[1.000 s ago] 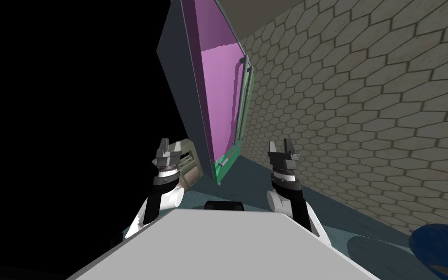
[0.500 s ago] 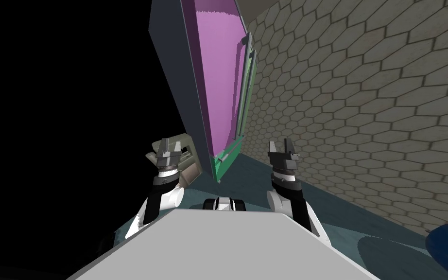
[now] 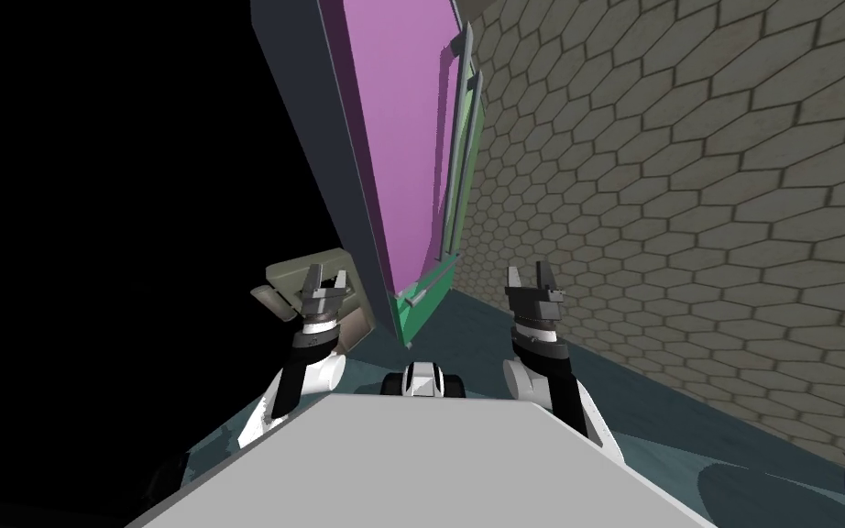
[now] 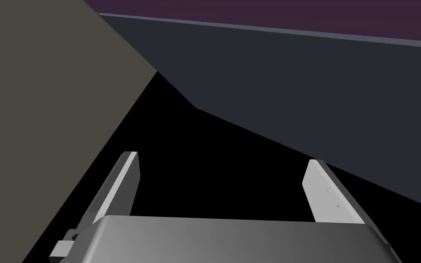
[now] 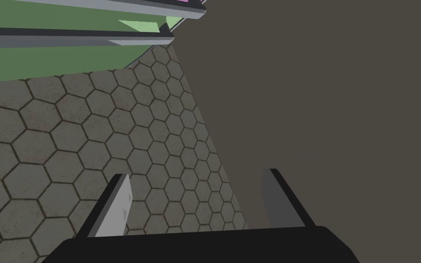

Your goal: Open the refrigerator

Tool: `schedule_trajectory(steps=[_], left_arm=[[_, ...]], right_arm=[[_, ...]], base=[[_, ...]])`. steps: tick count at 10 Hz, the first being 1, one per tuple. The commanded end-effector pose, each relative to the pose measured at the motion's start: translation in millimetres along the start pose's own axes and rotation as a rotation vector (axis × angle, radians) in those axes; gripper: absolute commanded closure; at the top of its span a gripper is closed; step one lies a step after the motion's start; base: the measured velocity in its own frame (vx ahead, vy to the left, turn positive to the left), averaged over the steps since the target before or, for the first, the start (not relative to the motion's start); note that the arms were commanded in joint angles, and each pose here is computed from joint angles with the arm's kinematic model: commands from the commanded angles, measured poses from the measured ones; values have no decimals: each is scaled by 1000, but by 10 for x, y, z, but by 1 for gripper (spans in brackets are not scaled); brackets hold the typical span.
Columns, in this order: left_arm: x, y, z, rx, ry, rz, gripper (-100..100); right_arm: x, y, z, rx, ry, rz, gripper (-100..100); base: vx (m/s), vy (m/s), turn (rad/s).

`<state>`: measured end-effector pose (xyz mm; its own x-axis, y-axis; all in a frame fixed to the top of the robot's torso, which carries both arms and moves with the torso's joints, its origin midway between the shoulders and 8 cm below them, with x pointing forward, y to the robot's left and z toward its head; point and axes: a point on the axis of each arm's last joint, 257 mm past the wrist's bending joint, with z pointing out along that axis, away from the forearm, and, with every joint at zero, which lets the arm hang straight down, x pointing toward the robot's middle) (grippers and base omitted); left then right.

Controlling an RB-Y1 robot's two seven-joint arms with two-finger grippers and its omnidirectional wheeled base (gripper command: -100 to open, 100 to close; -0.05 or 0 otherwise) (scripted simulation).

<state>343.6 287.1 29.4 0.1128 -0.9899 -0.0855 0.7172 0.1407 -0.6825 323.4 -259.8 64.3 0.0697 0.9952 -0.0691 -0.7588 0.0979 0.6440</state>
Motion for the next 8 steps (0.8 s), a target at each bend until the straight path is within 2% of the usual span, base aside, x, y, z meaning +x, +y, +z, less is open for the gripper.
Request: schedule_trajectory(steps=[1, 8], left_arm=[[-36, 146, -75, -19, 6, -23, -100], [-209, 618, -319, -83, -24, -106, -100]], right_arm=[[0, 0, 0, 0, 0, 0, 0], [0, 0, 0, 0, 0, 0, 0]], base=[[139, -124, 6], [150, -160, 8]])
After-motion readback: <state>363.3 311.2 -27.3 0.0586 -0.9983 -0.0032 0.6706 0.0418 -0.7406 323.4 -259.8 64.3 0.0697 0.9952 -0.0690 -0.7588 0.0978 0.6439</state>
